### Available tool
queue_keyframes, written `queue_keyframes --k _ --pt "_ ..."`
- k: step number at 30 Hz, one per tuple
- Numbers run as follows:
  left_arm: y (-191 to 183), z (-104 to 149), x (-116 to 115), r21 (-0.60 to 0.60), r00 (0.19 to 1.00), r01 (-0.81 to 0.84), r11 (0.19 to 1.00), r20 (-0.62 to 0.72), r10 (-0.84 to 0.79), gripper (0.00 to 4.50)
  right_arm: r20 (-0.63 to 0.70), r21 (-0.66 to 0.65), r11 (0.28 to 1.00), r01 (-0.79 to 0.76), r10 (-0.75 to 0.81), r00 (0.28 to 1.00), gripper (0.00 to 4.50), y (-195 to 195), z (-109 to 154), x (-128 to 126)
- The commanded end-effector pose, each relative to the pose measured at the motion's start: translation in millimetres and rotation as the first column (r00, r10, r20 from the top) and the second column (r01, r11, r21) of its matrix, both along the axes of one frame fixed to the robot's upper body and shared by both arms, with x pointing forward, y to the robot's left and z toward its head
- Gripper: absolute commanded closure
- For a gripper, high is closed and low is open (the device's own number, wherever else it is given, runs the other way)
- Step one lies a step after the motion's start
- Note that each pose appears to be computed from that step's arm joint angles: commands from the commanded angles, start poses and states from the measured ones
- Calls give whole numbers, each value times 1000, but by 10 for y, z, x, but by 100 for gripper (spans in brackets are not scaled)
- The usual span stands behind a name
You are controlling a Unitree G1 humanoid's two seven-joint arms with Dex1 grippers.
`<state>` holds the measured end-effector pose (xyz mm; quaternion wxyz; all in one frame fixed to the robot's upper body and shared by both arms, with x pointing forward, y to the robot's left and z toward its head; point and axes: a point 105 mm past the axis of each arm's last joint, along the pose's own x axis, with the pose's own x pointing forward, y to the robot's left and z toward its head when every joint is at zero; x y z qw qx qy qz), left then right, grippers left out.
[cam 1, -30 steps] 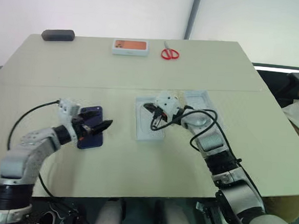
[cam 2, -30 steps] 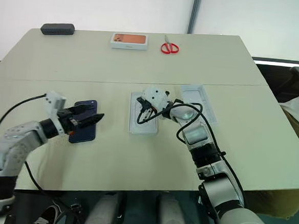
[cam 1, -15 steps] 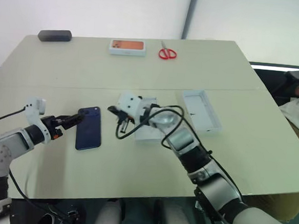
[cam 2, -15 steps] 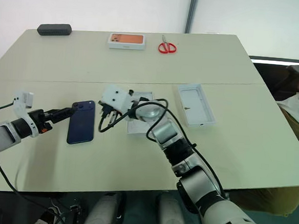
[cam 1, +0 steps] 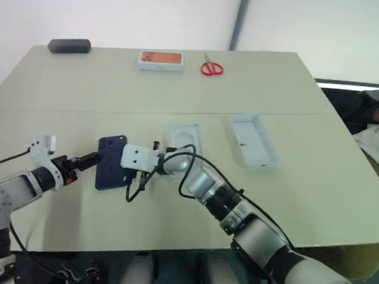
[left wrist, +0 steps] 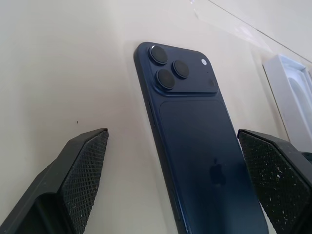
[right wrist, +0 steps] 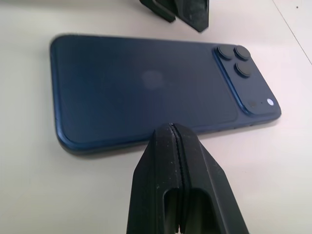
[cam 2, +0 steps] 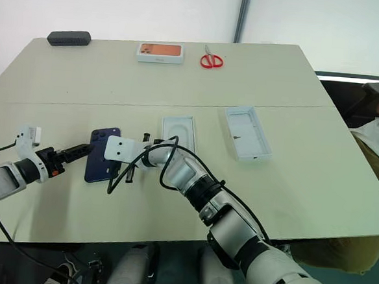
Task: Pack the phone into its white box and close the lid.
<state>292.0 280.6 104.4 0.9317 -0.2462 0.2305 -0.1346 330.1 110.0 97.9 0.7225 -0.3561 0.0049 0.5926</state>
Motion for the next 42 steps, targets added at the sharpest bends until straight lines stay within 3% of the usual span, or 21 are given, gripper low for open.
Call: queue_keyframes --k 1,11,16,24,30,40,42 --pt "-123 -212 -89 -30 993 32 999 -116 -35 0 65 15 1000 -3 2 998 449 28 170 68" --pt "-302 -247 -45 -45 989 64 997 -132 -69 0 95 -93 996 -19 28 995 449 -4 -3 62" --pt "-388 -320 -61 -50 984 61 997 -166 -69 0 81 -76 997 -28 34 996 449 56 24 21" --pt "-617 -365 -4 -136 979 67 988 -182 -91 0 80 -60 998 -25 30 996 449 86 50 23" --pt "-837 -258 45 -230 976 115 966 -154 -153 0 82 -64 998 -25 30 996 449 66 31 28" --pt "-486 -210 102 -214 989 -21 977 -146 -11 0 81 -62 998 -10 15 997 449 18 10 61" --pt "-455 -226 94 -208 989 -33 978 -150 1 54 74 -57 998 -9 14 997 450 20 15 58"
